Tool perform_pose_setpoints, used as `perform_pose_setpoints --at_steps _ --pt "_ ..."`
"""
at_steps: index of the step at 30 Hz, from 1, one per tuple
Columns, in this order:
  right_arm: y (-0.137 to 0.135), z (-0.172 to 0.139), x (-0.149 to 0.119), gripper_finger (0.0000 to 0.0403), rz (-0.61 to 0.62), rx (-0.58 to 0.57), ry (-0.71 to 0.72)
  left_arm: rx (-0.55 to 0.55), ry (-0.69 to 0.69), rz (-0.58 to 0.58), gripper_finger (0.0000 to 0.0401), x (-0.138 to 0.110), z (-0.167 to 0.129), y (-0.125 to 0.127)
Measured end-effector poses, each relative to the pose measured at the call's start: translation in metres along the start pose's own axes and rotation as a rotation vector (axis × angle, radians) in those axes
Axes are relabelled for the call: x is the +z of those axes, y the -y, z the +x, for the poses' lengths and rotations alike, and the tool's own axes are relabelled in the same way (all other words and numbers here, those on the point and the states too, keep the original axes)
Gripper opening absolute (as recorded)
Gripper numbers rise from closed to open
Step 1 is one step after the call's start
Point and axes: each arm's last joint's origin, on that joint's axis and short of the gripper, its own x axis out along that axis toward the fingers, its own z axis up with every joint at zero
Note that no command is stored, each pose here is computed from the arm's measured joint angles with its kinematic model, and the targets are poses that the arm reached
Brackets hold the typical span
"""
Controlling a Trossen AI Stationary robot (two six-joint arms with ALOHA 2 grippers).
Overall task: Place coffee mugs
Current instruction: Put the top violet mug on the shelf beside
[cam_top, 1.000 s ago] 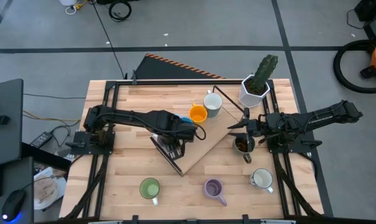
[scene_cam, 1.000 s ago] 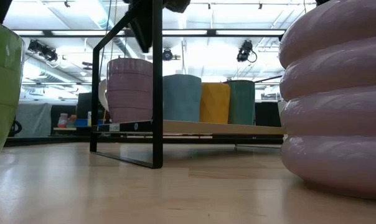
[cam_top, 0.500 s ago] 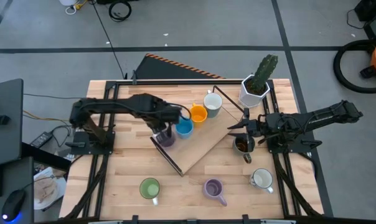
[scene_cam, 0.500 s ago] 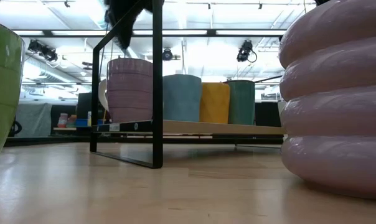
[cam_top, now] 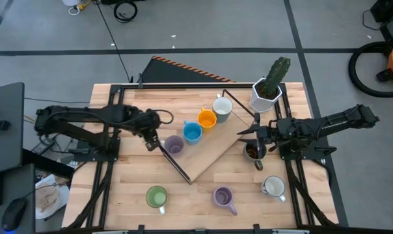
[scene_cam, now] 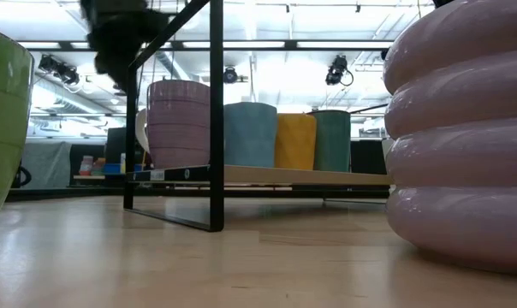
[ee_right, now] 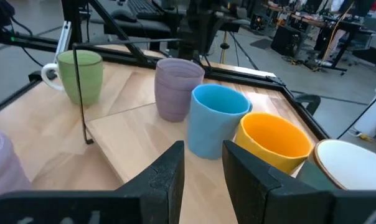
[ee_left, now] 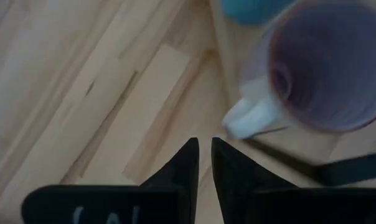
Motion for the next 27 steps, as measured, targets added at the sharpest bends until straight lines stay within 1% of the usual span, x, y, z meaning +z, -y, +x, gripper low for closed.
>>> perform_pose_setpoints --at_steps 2,4,7,9,13,16,20,27 --pt "0.001 0.000 0.001 0.0114 -0.019 -0.019 0.009 0.004 -0.008 0.035 0.0050 -0.012 0.005 -0.004" --pt "0.002 0.000 0.001 0.0114 -0.026 -0.052 0.003 0.027 -0.020 0.080 0.0060 -0.024 0.011 -0.006" --pt "0.003 0.000 0.000 0.0114 -0.028 -0.092 -0.012 0.032 -0.033 0.148 0.0088 -0.035 0.023 -0.004" --pt "0.003 0.001 0.000 0.0114 -0.028 -0.096 -0.015 0.036 -0.051 0.191 0.0107 -0.041 0.028 -0.003" --pt "0.003 0.001 -0.001 0.0114 -0.029 -0.095 -0.021 0.047 -0.009 0.252 0.0137 -0.043 0.038 -0.002" --pt "0.003 0.001 -0.001 0.0114 -0.009 -0.095 -0.019 0.035 0.027 0.285 0.0147 -0.042 0.043 -0.001" --pt "0.002 0.001 -0.001 0.0114 0.009 -0.081 -0.018 0.007 0.058 0.328 0.0148 -0.044 0.052 0.000" --pt "0.002 0.001 -0.001 0.0114 0.015 -0.075 -0.018 -0.043 0.107 0.316 0.0148 -0.042 0.056 0.002"
